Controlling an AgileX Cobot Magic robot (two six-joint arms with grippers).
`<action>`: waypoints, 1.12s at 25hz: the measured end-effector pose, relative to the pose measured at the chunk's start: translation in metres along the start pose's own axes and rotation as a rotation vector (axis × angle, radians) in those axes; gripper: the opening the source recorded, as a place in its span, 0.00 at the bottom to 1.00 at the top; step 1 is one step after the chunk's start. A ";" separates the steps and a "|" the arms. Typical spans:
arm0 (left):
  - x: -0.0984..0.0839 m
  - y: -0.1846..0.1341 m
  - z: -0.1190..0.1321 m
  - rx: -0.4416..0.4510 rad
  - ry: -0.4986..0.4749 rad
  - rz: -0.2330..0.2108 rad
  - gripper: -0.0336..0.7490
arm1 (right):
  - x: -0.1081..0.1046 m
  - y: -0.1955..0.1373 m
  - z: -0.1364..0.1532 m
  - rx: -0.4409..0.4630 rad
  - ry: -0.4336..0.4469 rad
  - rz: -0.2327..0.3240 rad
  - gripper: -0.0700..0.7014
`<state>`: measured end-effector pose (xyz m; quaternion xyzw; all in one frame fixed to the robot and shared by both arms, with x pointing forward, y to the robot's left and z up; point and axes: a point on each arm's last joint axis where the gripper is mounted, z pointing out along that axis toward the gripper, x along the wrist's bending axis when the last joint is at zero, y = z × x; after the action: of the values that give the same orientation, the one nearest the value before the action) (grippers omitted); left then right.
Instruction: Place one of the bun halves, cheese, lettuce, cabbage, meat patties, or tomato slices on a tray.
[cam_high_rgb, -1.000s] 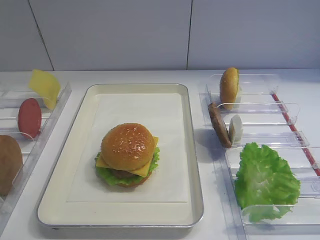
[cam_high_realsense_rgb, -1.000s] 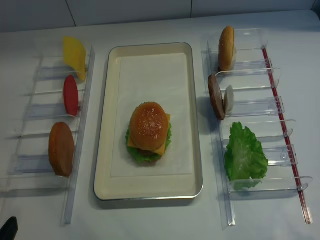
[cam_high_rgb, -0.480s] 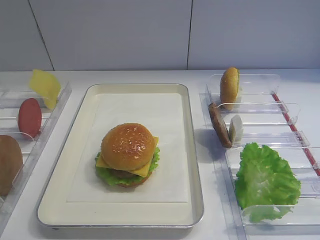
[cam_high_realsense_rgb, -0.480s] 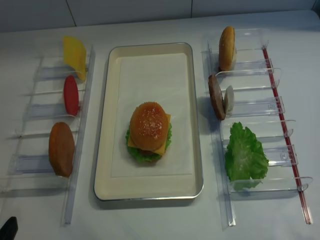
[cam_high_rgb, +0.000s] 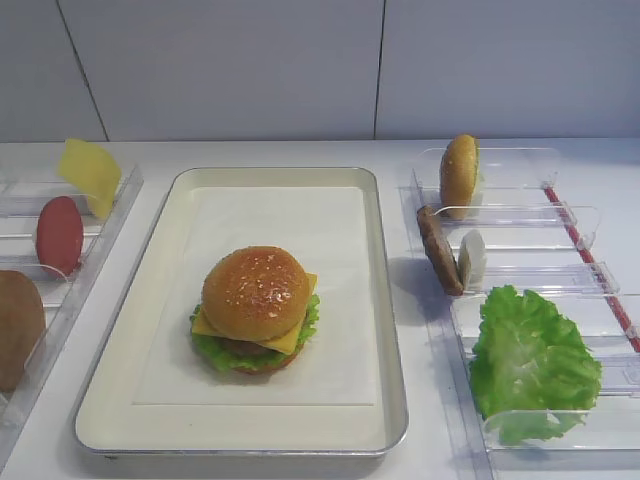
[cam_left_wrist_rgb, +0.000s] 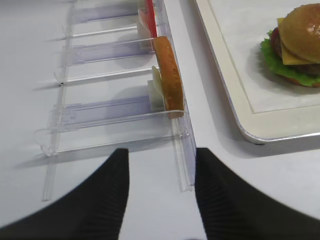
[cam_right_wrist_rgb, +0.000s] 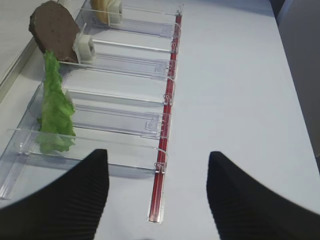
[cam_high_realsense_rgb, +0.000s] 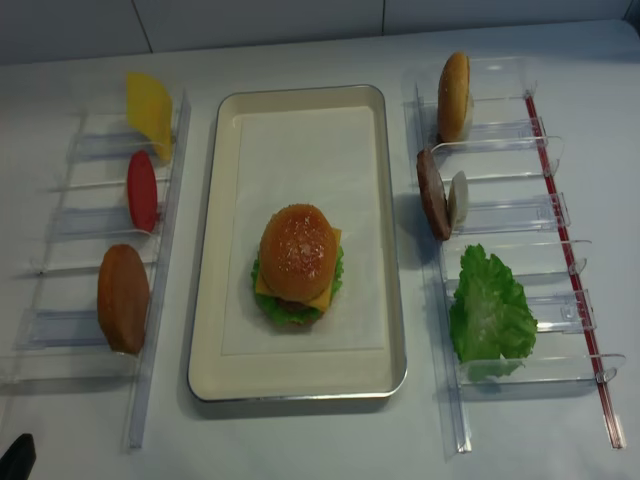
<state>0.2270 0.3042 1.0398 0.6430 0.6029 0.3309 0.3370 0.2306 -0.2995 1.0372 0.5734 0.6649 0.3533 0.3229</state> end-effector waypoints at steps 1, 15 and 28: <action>0.000 0.000 0.000 0.000 0.000 0.000 0.44 | 0.000 0.000 0.000 0.000 0.000 0.000 0.68; 0.000 0.000 0.000 0.000 0.000 0.000 0.43 | 0.000 0.000 0.000 0.000 0.000 0.000 0.61; 0.000 0.000 0.000 0.000 0.000 0.000 0.43 | 0.000 0.000 0.000 0.000 0.000 0.000 0.42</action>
<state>0.2270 0.3042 1.0398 0.6430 0.6029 0.3309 0.3370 0.2306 -0.2995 1.0372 0.5734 0.6649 0.3533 0.3229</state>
